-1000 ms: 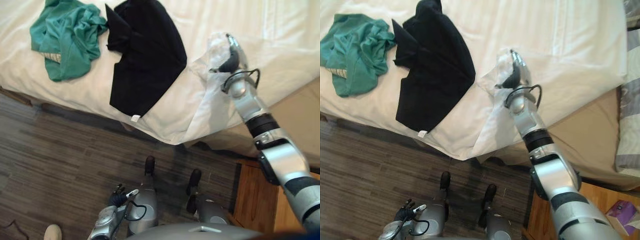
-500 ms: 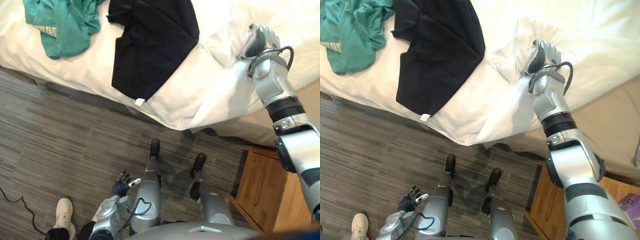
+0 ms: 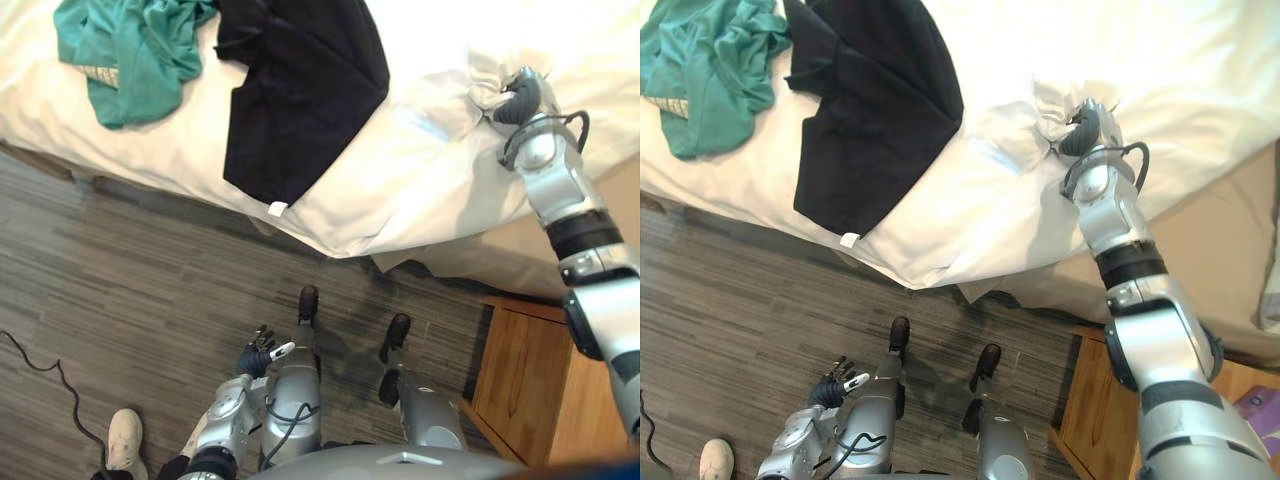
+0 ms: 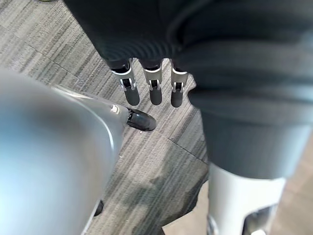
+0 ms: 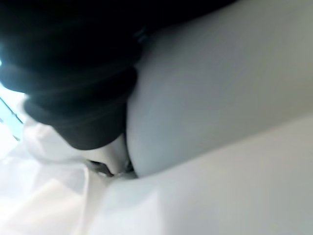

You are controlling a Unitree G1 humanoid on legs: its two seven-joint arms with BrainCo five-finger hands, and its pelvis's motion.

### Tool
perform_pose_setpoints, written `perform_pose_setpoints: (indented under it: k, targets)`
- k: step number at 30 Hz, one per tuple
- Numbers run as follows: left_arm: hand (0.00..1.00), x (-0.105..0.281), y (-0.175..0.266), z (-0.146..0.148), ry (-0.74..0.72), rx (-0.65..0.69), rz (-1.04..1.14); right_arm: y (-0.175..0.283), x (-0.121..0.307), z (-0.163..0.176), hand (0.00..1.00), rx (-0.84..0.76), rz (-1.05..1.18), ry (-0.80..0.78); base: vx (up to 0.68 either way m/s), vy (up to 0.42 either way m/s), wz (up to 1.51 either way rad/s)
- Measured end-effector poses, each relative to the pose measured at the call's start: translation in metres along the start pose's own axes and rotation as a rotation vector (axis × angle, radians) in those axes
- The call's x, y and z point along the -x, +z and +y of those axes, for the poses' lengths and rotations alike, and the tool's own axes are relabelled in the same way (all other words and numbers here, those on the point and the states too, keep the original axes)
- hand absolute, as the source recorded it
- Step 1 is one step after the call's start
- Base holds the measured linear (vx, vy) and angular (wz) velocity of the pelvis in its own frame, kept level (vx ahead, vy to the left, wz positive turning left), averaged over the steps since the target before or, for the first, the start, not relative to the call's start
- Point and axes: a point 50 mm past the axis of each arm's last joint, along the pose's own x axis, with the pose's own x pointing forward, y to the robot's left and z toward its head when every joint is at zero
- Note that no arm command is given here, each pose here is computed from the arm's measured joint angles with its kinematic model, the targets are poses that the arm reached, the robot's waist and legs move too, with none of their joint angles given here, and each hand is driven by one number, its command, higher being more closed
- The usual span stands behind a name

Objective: Tidy the bed and pick cloth on bed and put in laundry

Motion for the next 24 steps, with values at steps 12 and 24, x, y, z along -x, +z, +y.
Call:
perform_pose_setpoints:
  k: [12, 24]
  targets:
    - [0.0, 0.006, -0.035, 0.009, 0.087, -0.051, 0.213, -0.105, 0.141, 0.078, 0.0, -0.194, 0.354, 0.016, 0.03, 0.004, -0.28]
    - [0.0, 0.033, -0.081, 0.025, 0.134, -0.062, 0.365, -0.172, 0.218, 0.07, 0.0, -0.543, 0.763, -0.286, 0.06, 0.015, -0.13]
